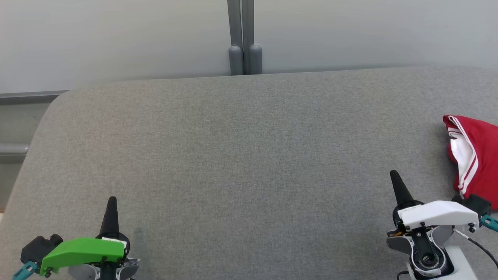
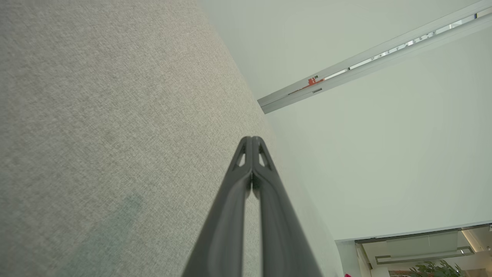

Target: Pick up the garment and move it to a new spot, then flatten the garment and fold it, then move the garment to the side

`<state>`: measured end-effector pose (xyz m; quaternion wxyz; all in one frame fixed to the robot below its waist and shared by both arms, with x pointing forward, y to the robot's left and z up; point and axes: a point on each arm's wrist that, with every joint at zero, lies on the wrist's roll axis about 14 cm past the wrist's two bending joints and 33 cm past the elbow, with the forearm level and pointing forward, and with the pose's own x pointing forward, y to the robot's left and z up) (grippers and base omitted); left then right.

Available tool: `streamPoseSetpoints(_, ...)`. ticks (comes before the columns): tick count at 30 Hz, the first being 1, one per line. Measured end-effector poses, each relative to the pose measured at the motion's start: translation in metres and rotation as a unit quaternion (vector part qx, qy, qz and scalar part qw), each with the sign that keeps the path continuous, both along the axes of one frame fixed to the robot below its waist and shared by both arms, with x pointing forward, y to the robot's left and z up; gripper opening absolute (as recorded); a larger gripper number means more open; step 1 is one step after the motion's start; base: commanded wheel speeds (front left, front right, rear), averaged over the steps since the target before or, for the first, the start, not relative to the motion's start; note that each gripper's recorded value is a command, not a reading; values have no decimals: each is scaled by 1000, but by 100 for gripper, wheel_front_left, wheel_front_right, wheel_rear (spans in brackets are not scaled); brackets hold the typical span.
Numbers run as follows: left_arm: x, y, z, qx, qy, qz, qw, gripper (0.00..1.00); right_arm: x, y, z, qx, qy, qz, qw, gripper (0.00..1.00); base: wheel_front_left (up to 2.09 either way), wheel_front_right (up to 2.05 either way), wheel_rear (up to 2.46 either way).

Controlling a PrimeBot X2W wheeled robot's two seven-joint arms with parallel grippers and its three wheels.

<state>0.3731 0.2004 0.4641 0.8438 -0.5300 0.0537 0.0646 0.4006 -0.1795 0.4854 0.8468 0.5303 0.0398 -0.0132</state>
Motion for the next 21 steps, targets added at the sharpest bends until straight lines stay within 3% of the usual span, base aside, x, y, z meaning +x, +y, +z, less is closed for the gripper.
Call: streamPoseSetpoints(21,6,-1,14,-96,-28,1,995,0,-4,-8,8,96,-11,-11,995,0,0,0,0)
